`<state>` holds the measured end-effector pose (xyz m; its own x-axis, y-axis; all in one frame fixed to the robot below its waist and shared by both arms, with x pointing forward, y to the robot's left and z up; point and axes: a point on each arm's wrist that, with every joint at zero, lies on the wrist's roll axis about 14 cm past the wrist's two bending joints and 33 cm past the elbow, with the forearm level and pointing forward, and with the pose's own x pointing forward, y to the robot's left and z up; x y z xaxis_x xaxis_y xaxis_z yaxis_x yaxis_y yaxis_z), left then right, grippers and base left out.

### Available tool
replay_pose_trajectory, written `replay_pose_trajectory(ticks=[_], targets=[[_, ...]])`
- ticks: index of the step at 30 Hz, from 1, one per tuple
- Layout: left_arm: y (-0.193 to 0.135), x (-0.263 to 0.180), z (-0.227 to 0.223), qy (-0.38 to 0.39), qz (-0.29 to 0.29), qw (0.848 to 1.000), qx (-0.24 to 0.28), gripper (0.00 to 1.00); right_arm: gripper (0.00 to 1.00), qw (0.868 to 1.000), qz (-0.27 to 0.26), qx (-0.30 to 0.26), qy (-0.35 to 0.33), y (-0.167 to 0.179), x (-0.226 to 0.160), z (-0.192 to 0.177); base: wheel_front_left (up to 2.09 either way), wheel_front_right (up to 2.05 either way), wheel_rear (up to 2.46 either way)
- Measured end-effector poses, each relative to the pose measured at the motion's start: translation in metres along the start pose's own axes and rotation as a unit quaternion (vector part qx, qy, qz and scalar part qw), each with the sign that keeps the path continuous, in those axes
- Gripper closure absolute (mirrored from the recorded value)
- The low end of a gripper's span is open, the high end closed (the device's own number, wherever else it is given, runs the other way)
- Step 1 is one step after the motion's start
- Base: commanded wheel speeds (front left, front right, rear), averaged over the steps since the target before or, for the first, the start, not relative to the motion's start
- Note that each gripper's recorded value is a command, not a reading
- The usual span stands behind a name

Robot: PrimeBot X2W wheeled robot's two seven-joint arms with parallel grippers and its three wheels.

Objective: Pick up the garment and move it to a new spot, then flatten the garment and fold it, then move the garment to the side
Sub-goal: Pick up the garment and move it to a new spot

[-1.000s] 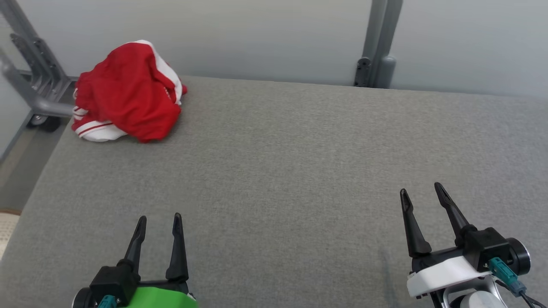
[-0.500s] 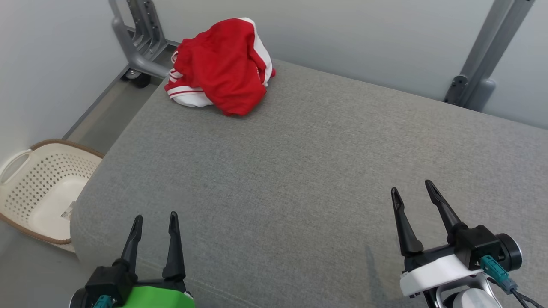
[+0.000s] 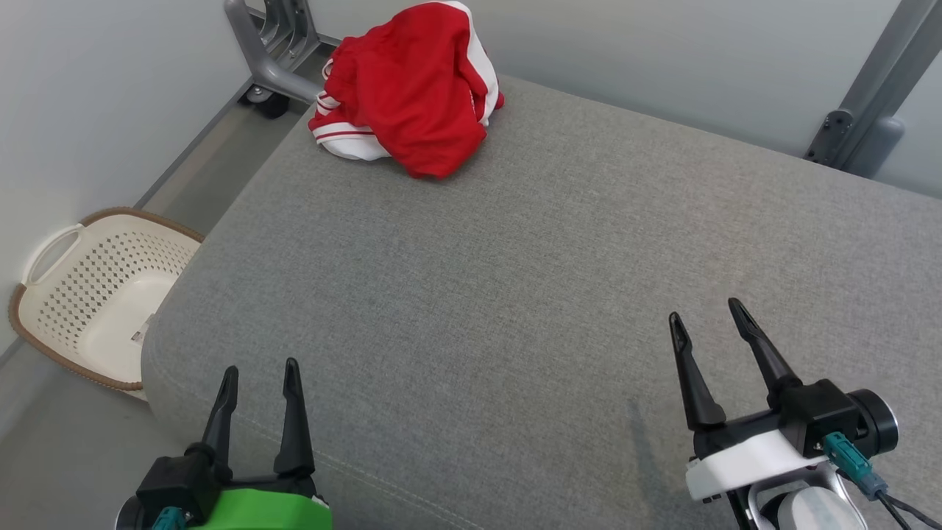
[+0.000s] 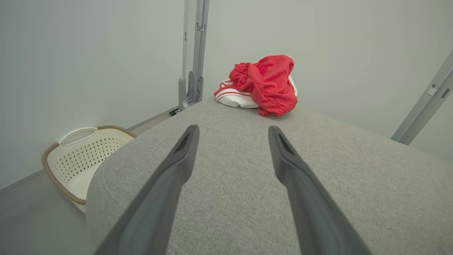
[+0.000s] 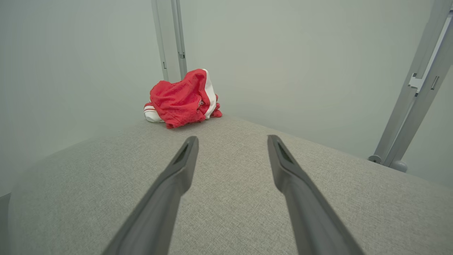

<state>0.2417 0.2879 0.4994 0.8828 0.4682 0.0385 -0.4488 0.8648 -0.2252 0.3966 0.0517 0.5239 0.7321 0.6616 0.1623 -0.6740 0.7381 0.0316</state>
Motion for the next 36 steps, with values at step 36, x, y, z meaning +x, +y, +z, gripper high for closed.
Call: replay_pose_trajectory(ticks=[36], targets=[[-0.115, 0.321, -0.054, 0.150, -0.188, 0.946, 0.218, 0.00, 0.00, 0.982, -0.178, -0.054, 0.036, -0.152, -0.029, -0.056, 0.00, 0.00, 0.00]])
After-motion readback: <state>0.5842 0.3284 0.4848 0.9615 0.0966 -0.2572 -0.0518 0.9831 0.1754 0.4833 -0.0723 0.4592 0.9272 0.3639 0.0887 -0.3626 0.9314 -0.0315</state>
